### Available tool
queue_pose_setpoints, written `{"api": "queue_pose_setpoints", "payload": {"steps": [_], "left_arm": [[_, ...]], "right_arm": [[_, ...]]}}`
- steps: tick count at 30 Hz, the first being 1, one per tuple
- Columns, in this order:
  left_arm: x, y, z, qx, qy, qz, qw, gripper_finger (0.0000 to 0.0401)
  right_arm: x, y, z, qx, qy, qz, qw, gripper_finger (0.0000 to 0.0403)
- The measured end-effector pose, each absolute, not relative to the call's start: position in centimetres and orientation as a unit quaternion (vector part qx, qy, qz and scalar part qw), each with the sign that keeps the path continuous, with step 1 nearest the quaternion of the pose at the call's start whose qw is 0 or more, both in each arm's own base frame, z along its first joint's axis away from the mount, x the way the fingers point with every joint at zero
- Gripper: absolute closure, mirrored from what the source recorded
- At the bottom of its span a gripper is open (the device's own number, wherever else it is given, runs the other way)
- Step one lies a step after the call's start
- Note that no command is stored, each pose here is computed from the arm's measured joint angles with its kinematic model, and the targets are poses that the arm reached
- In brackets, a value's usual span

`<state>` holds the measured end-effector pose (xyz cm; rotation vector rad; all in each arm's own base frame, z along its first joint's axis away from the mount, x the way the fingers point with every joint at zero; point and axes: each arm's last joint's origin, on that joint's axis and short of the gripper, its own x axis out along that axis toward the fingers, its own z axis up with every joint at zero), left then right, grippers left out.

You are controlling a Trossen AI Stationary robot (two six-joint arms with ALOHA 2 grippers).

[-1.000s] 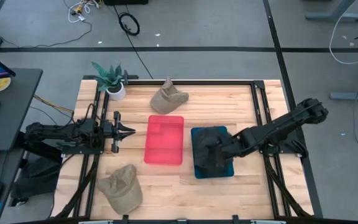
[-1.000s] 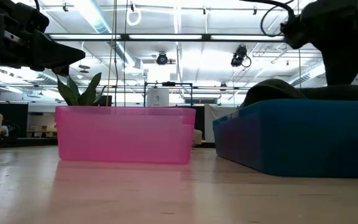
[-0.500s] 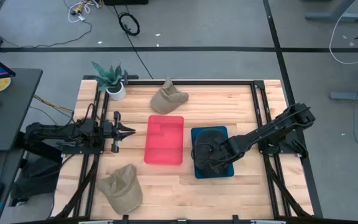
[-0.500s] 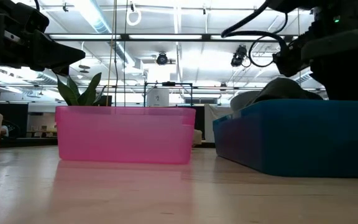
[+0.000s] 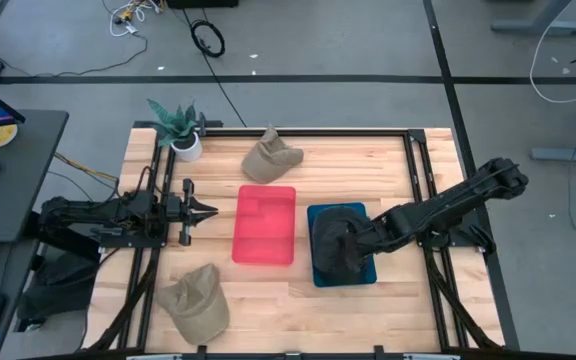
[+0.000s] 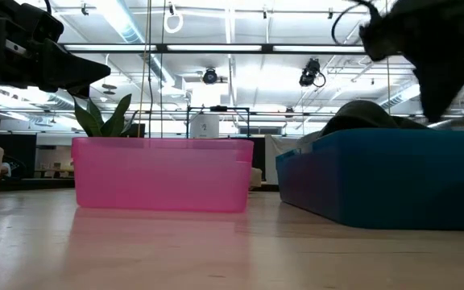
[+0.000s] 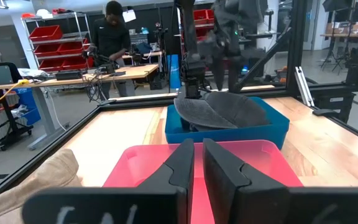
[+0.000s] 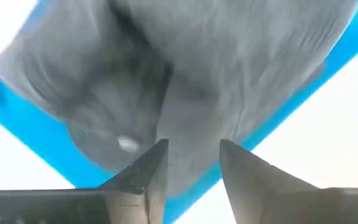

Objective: Pick & Place hat
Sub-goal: Put the gray cap into the blue bin

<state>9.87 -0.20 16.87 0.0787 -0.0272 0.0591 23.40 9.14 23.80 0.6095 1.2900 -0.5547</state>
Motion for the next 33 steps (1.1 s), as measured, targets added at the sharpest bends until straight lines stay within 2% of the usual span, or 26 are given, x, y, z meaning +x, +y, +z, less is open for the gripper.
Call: {"api": "queue_pose_setpoints", "payload": {"steps": [6, 9, 18, 22, 27, 33], "left_arm": [[9.9, -0.2, 16.9, 0.039, -0.014, 0.029, 0.999, 0.0362], [9.9, -0.2, 16.9, 0.039, -0.014, 0.03, 0.999, 0.0362], [9.9, -0.2, 16.9, 0.039, -0.014, 0.029, 0.999, 0.0362], [9.9, -0.2, 16.9, 0.039, -0.014, 0.029, 0.999, 0.0362], [9.9, -0.2, 16.9, 0.039, -0.014, 0.029, 0.999, 0.0362], [9.9, -0.2, 16.9, 0.039, -0.014, 0.029, 0.999, 0.0362]], "right_arm": [[24.7, 7.9, 25.4, 0.226, 0.478, -0.239, 0.815, 0.0258], [26.3, 7.1, 25.1, 0.212, 0.452, -0.229, 0.836, 0.0258], [29.1, 4.2, 20.0, 0.215, 0.544, -0.27, 0.765, 0.0277], [29.8, 4.1, 18.9, 0.209, 0.553, -0.269, 0.761, 0.0287], [29.7, 4.1, 19.4, 0.214, 0.544, -0.263, 0.767, 0.0297], [28.3, 4.7, 22.1, 0.228, 0.518, -0.242, 0.788, 0.0308]]}}
